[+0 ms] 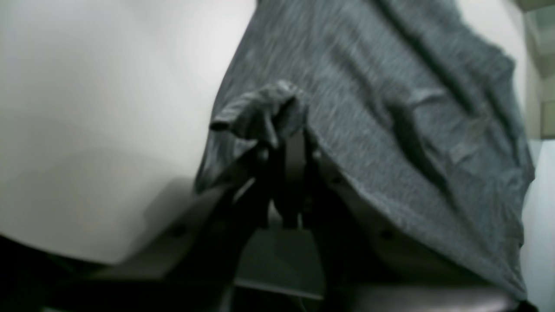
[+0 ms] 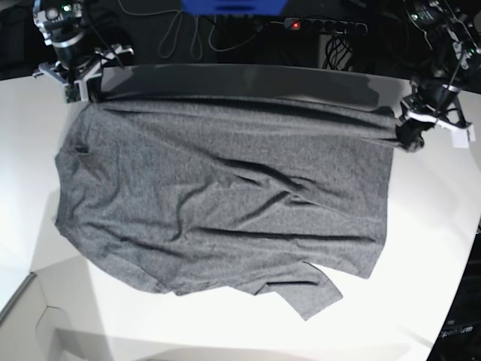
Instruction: Layout the t-shirt on the table in an organized manner, then fold the t-shirt properly
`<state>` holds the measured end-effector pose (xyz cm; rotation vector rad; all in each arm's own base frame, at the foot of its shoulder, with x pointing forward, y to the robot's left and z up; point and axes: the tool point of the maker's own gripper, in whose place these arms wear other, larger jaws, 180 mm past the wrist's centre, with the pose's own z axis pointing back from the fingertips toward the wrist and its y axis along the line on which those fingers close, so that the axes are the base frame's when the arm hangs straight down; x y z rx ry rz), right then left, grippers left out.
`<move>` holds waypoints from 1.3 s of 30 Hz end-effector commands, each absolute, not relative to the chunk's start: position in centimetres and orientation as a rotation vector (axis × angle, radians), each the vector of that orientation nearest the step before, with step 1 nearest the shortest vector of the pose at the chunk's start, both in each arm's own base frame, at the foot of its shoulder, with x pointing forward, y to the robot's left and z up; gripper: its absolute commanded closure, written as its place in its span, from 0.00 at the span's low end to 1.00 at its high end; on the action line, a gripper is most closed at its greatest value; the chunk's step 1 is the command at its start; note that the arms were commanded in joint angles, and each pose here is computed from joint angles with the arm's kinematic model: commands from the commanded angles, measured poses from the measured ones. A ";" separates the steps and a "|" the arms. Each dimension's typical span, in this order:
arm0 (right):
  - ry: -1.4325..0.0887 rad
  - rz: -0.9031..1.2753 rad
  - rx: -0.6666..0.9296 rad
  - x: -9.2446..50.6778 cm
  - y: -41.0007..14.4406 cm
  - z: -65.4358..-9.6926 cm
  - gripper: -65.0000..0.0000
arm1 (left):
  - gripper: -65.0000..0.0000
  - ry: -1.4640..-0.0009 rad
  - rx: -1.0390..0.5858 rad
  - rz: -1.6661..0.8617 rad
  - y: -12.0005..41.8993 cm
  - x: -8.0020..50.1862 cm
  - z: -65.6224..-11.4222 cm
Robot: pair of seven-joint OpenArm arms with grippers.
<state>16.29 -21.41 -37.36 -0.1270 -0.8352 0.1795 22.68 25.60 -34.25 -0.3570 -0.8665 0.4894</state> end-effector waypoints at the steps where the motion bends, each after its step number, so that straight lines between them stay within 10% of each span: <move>1: -0.887 0.180 -0.140 17.4 -21.6 -36.2 1.00 | 1.00 -0.914 -0.354 0.479 26.0 23.6 -33.0; 39: -0.999 0.133 -0.097 29.0 -22.0 -37.9 1.00 | 1.00 -0.849 -0.478 0.584 25.7 27.7 -36.9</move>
